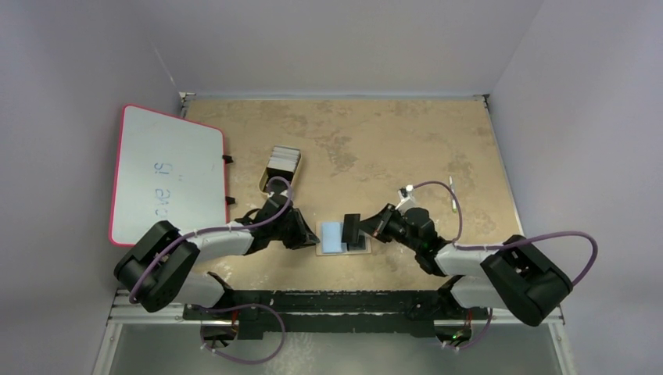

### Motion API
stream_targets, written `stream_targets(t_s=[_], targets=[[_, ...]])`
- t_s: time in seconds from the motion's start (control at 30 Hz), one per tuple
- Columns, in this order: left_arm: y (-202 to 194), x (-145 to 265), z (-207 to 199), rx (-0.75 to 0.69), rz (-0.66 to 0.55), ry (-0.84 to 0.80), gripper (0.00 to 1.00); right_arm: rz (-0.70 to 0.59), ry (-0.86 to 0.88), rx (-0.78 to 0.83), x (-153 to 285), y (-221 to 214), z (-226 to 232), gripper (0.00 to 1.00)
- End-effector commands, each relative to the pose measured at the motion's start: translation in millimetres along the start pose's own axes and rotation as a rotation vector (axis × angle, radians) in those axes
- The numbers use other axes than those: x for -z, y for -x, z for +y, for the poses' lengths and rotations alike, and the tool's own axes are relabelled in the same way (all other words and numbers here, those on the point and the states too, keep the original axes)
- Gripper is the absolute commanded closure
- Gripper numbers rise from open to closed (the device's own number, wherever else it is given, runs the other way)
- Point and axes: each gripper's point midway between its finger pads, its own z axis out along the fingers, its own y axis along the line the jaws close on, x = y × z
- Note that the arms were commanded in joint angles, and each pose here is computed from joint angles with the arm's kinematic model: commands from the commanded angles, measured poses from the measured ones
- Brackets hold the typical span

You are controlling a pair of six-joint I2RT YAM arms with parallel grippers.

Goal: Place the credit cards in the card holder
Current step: Insert the credit card into the card holder.

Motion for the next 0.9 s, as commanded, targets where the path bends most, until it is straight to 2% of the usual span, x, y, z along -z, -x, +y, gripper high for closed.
stream_targets(t_s=[0.0,0.87], targets=[[-1.5,-0.9,-1.9,0.005,-0.007,-0.02,0.82,-0.043,-0.022,0.016,-2.9,6.7,-8.6,1.0],[-5.4,-5.8,2.4,0.026,0.011,-0.013,0.82,-0.046,-0.065,0.088,-8.3,3.6,-29.2,1.0]])
